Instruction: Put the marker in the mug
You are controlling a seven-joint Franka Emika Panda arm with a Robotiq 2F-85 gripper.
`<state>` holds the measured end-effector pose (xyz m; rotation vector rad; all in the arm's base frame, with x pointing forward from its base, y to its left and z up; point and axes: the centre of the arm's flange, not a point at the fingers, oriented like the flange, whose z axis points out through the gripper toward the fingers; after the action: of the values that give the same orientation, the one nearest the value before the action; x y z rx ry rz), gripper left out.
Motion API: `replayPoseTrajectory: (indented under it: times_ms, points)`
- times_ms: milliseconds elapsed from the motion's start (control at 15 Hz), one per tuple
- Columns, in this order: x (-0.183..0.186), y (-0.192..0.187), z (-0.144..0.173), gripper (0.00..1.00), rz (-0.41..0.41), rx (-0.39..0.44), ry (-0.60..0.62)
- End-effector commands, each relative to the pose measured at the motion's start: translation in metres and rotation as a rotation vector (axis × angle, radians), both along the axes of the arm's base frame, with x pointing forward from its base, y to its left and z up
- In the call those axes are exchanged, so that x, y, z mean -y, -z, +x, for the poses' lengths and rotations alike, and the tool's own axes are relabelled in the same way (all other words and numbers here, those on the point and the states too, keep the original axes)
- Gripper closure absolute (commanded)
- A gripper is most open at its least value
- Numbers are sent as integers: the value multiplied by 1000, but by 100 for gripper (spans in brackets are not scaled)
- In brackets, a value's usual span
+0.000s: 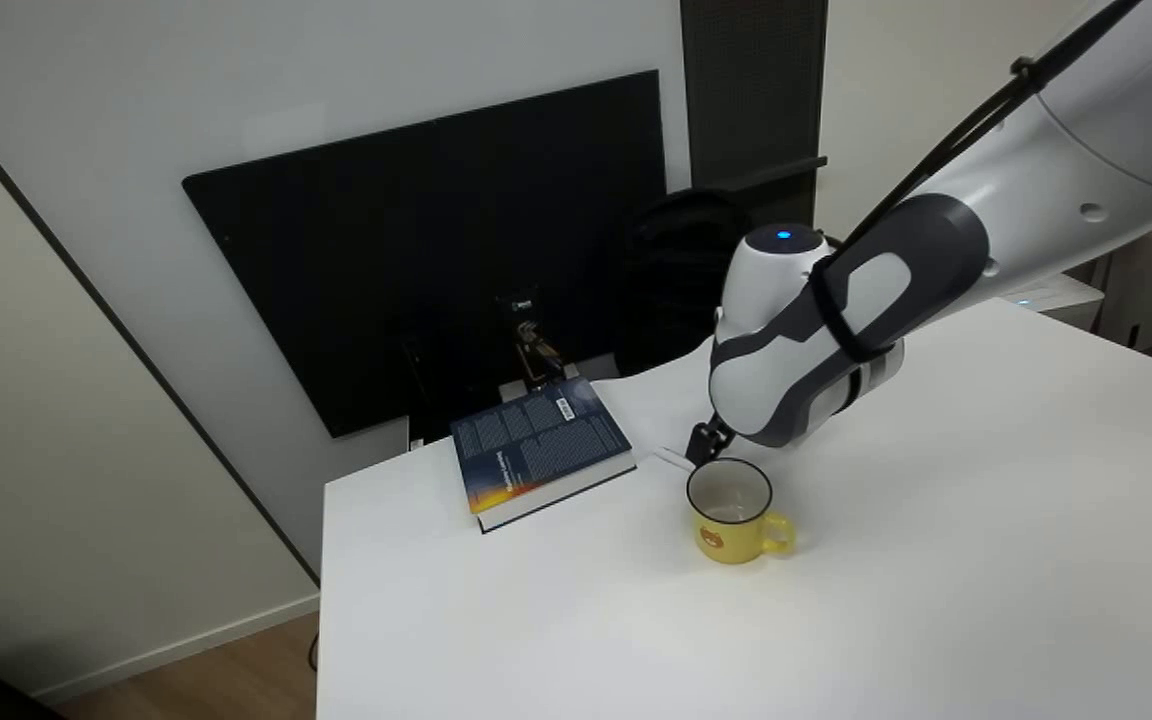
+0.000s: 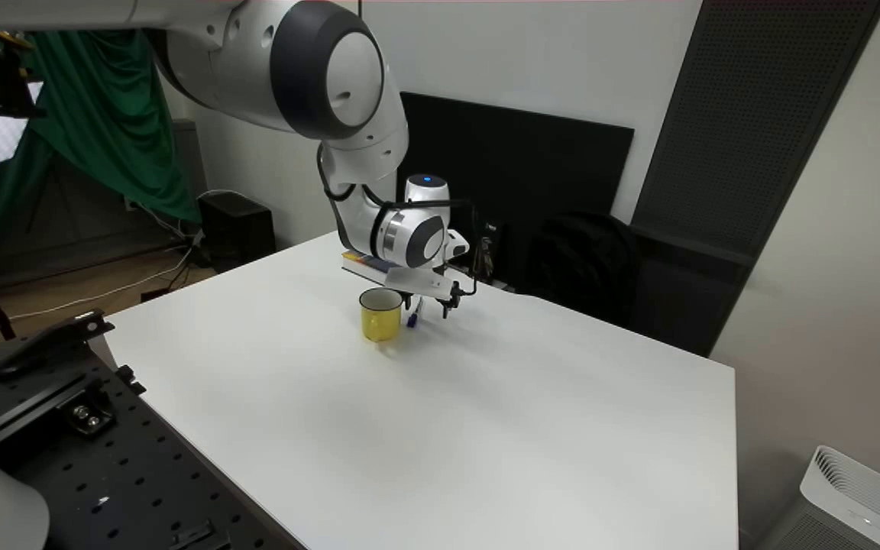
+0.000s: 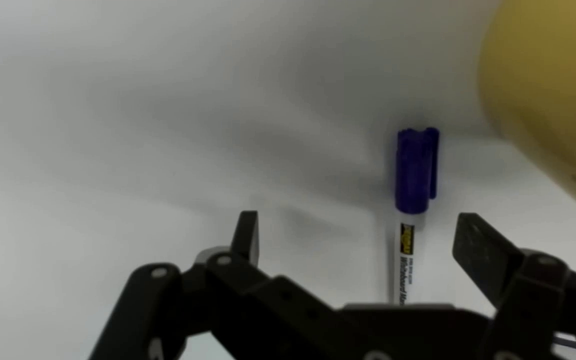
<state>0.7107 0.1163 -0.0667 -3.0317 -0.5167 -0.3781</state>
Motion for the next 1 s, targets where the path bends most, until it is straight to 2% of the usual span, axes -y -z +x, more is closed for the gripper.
replayPoseTrajectory:
  times_ms: [0, 600, 667, 933]
  points:
    - [-8, 54, 51, 0, -13, -23, 3]
    - [-3, 60, 48, 0, -64, -49, 12]
    - [6, 8, -5, 0, -35, -44, -7]
    - [7, 8, -5, 0, -50, -44, -10]
